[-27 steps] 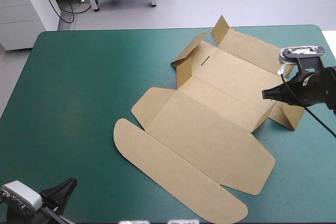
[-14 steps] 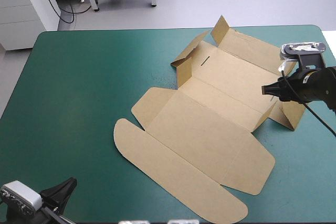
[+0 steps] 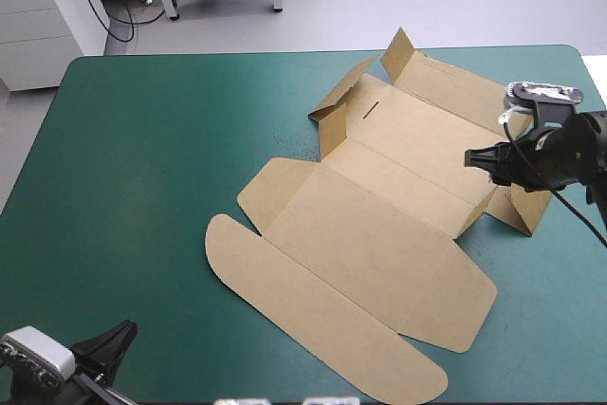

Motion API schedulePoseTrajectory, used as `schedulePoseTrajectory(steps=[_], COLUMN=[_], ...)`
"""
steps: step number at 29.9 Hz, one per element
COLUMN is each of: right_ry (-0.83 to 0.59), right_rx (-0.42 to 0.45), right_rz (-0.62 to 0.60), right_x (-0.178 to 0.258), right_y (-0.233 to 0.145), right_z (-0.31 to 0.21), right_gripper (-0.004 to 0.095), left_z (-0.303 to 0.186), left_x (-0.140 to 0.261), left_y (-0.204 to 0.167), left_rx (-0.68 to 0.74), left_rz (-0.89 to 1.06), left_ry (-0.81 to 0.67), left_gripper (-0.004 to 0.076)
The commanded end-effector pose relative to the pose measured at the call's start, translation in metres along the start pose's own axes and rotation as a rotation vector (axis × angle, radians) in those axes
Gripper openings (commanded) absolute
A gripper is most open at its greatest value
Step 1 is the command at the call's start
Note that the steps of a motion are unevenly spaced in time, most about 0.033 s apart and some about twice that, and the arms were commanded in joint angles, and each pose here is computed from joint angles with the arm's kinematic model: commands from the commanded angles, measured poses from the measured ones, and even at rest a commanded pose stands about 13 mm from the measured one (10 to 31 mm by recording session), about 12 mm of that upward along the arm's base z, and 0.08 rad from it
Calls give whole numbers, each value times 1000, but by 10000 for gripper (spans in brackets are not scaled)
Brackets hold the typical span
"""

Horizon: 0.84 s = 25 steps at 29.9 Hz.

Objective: Fold the box

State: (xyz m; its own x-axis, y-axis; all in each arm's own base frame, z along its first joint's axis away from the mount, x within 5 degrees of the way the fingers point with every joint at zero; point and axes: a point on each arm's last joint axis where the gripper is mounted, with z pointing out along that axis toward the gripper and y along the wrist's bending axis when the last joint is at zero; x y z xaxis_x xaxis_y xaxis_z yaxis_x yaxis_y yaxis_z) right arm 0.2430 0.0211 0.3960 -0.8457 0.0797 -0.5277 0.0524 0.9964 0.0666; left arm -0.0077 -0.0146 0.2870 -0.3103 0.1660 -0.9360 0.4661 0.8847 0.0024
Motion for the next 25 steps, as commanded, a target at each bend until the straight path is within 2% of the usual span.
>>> schedulePoseTrajectory(steps=[1,5,10,16,21,25], right_ry=[-8,71,142,137,141,174], right_rx=[-33,-53,-37,-21,-50,-59], right_rz=[57,95,99,156,240,255], right_x=[-10,-15,-19,-21,-19,-12], right_y=[3,7,8,-6,-20,-21], right_z=[8,35,62,62,60,66], right_gripper=[449,449,449,449,448,448], left_z=[-3,-3,-3,-3,-3,-3], left_x=[-13,-13,-13,-13,-13,-13], left_y=[0,0,0,0,0,1], left_rx=[-3,-3,-3,-3,-3,-6], left_rz=[-5,-1,-1,-1,-1,6], left_ry=[-83,-83,-83,-83,-83,-82], left_gripper=[-8,-8,-8,-8,-8,-8])
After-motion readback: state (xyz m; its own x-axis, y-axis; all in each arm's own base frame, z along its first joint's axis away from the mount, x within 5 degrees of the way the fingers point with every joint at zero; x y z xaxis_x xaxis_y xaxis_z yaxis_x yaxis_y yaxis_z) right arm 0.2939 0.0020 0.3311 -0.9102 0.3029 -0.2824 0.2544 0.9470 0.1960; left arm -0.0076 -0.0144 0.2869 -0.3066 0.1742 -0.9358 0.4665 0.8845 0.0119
